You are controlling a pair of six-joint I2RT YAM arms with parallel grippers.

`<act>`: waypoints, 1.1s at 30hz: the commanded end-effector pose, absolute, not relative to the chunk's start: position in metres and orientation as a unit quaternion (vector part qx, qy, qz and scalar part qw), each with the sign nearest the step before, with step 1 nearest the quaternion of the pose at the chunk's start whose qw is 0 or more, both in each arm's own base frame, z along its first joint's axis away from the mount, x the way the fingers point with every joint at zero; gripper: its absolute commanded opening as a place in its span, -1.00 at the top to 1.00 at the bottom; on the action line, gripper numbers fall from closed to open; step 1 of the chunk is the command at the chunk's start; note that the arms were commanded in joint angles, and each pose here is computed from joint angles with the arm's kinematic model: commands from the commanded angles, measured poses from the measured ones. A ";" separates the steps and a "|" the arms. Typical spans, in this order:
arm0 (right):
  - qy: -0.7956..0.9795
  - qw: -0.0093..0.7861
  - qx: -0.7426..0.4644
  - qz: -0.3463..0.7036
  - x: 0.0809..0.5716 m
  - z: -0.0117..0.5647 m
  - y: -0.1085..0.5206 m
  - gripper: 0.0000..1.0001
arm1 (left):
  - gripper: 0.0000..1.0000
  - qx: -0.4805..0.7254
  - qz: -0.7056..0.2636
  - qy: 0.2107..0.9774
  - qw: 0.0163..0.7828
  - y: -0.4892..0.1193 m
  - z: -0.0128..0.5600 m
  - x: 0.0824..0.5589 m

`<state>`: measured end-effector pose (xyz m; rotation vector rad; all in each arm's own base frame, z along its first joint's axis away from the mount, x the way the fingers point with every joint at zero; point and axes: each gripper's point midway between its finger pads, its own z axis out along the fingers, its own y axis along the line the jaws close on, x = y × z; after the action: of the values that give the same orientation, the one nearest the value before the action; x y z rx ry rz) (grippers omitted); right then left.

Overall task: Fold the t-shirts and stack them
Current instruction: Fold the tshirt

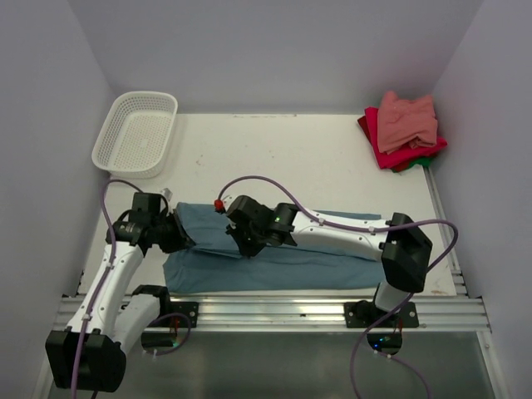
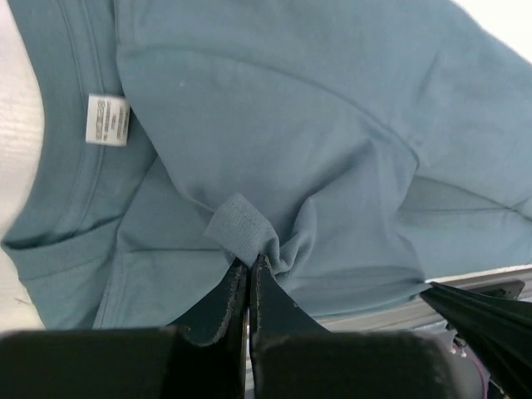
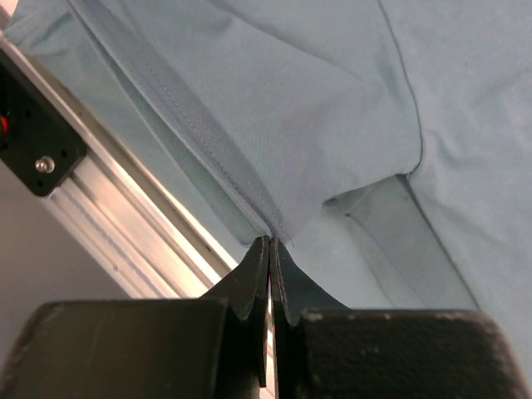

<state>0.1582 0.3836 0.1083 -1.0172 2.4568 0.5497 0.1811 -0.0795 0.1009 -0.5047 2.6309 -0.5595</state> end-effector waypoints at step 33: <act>0.912 0.272 -0.270 0.147 0.199 0.137 0.328 -0.17 | -0.45 -0.182 -0.172 0.920 0.301 -0.073 0.135 0.227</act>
<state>0.1638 0.3433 0.1088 -0.9447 2.5134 0.4107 0.1853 -0.0753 0.1171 -0.5208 2.6173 -0.4673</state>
